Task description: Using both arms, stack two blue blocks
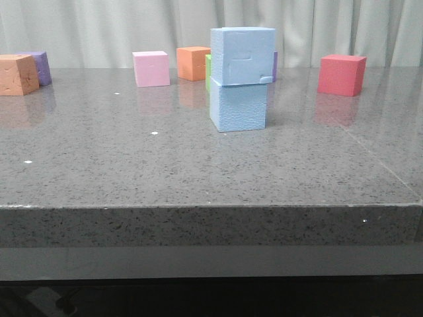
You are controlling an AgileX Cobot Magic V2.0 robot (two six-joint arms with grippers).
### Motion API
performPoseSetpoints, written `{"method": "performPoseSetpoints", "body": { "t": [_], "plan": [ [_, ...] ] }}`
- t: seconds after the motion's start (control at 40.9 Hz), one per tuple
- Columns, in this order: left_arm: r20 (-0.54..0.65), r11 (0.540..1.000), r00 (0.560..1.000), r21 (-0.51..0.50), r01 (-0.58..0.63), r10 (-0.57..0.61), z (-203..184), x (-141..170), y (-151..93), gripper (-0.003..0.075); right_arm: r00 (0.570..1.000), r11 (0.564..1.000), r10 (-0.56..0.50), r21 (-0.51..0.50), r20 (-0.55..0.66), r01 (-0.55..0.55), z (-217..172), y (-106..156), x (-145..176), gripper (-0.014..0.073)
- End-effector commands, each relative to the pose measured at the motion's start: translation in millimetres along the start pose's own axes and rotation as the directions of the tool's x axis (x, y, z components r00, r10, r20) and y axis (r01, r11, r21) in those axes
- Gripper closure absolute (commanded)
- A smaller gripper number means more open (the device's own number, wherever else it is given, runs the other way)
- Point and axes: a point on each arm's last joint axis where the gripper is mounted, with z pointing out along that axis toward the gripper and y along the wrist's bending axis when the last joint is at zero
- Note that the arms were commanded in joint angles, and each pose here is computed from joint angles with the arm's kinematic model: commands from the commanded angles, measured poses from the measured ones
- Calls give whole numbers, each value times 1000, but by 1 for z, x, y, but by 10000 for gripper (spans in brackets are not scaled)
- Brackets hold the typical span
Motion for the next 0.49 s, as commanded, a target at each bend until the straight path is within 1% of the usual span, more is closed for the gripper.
{"method": "performPoseSetpoints", "body": {
  "t": [0.0,0.171,0.318,0.465],
  "plan": [
    [76,1000,997,7,-5,4,-2,-6,-1,741,996,1000,-9,24,92,7,-6,-2,-12,662],
    [66,1000,998,5,-5,4,-2,-5,-1,741,996,1000,-9,24,92,7,-6,-2,-12,662],
    [37,998,998,0,-57,57,-1,-2,0,741,996,1000,-9,24,92,7,-6,-2,-12,662],
    [41,998,997,0,-65,65,-1,-3,0,741,996,1000,-9,24,92,7,-6,-2,-12,662]
  ]
}}
